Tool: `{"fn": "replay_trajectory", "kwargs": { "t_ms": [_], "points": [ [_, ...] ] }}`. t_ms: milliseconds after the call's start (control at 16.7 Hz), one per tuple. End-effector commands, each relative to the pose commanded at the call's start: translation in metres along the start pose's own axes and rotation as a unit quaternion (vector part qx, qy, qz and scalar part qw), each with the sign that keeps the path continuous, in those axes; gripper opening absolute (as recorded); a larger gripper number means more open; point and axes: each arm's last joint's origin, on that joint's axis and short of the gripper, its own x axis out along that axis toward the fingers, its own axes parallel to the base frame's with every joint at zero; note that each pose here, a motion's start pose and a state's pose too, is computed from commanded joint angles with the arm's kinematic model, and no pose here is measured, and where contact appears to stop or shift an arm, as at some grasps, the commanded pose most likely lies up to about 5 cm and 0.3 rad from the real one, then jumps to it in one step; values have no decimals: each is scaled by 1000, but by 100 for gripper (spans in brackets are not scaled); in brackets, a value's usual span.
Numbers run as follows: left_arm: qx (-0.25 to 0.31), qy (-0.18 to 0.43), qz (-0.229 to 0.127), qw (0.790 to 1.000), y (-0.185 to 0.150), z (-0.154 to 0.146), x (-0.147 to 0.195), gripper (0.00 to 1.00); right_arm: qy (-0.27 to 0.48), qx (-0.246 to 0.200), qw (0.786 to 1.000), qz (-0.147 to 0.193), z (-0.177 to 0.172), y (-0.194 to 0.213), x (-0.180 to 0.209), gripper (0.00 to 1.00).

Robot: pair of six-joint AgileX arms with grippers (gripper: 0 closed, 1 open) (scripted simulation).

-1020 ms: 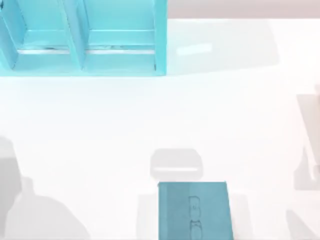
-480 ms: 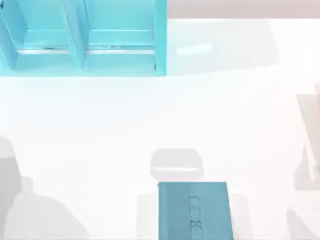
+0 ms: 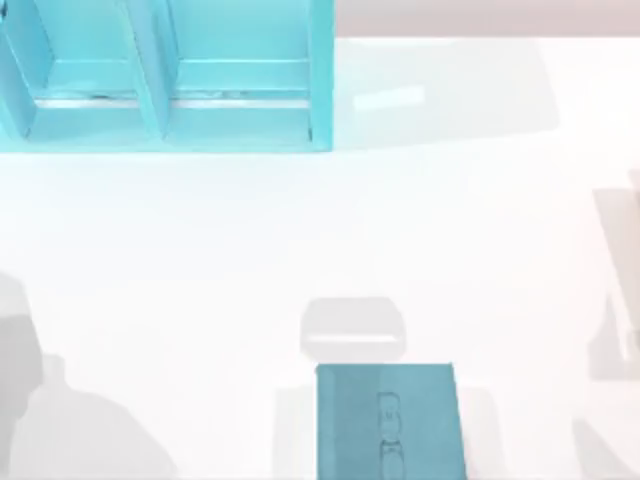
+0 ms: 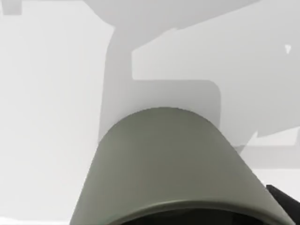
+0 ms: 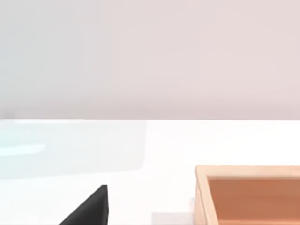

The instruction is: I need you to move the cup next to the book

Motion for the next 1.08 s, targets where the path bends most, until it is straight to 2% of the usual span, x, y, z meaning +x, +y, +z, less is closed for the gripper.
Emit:
{"fn": "replay_trajectory", "kwargs": {
  "t_ms": [360,600,1080],
  "points": [
    [3,-7,-12,1000,0,0,-24,0,0,0,1000,0,0,0,0,100],
    [0,0,-1,1000,0,0,-50,0,0,0,1000,0,0,0,0,100],
    [-12,6,2,1000,6,6,-51,0,0,0,1000,0,0,0,0,100]
  ]
}}
